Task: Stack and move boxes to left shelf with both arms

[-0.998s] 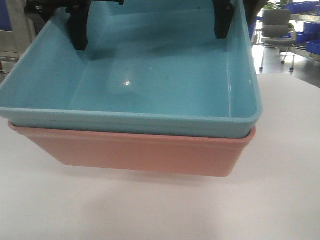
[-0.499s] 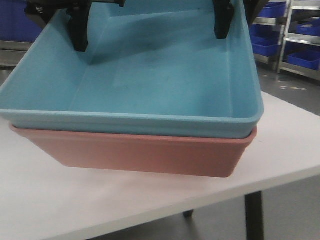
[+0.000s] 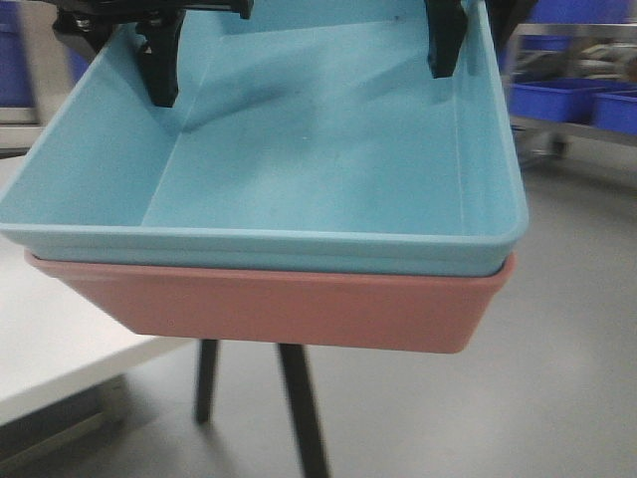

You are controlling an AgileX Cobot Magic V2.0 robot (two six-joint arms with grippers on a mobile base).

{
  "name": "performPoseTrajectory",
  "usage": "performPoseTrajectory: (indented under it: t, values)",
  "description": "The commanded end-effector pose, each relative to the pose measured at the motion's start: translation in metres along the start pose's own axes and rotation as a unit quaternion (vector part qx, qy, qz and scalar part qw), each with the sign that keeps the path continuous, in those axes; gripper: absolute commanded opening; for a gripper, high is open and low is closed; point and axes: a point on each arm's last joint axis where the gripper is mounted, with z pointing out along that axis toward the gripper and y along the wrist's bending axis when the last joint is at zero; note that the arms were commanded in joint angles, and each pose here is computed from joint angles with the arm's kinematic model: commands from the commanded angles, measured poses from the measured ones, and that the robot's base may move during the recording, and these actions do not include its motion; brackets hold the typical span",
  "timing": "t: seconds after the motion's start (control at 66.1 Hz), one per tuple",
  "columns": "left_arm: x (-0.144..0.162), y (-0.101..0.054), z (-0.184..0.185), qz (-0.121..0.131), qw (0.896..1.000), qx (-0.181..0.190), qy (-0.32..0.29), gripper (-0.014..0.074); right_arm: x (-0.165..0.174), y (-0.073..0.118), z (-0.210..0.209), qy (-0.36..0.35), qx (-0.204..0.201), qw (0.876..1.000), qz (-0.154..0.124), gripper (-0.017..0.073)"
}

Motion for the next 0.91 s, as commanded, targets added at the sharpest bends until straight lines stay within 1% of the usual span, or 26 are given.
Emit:
performPoseTrajectory:
  t: [0.0,0.892]
  values:
    - [-0.0220,-0.0301,-0.0420,-0.030,0.983,0.137,-0.119,-0.0004,-0.0225,0.0220,-0.0338,-0.109,-0.119,0.987,0.021,0.0056]
    - [-0.0220,-0.0301,-0.0420,-0.030,0.983,0.137,-0.119,-0.0004,-0.0220,0.0217,-0.0336,-0.107,-0.117,0.987,0.021,0.0056]
